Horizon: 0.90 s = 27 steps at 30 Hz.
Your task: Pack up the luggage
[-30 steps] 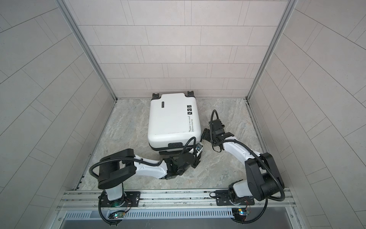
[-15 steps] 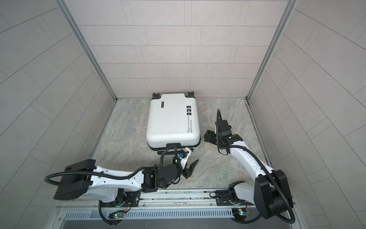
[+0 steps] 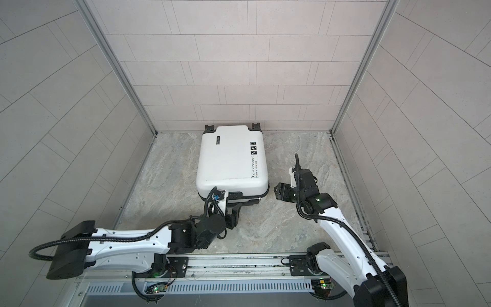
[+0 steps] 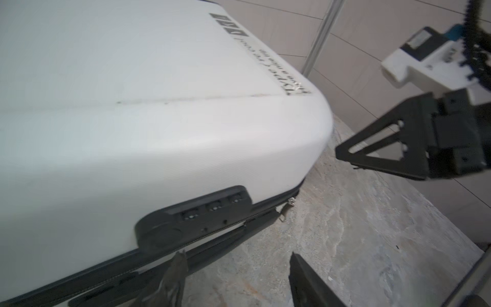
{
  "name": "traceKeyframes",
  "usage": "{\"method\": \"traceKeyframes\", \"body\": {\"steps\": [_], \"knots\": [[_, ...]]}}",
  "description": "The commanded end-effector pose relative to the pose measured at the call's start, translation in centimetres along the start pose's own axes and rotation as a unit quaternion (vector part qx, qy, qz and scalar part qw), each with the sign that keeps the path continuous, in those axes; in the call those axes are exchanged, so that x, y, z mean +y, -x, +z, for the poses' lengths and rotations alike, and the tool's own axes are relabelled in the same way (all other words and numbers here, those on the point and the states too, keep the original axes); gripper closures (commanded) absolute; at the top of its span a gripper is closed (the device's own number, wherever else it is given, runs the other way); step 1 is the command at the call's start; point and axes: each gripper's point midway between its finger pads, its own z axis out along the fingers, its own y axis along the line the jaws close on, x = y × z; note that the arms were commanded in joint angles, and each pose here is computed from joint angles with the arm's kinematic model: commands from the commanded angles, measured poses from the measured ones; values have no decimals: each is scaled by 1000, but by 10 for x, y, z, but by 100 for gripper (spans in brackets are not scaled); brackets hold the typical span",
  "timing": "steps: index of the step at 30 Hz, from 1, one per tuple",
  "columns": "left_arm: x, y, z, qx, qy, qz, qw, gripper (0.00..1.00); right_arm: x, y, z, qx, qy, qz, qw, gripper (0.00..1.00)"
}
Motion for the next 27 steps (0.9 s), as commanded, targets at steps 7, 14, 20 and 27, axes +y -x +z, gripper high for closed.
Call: {"method": "traceKeyframes", "body": {"steps": [7, 14, 20, 27], "knots": [[57, 9, 24, 11, 45, -66, 997, 34, 21, -6, -1, -6, 31, -26, 999, 22], [63, 23, 50, 24, 44, -75, 996, 34, 31, -3, 6, 0, 36, -42, 998, 23], [63, 32, 70, 31, 26, -107, 993, 34, 35, 0, 10, 3, 35, -51, 998, 23], [58, 45, 62, 32, 5, -149, 988, 34, 37, 4, 14, 6, 31, -59, 998, 24]]}}
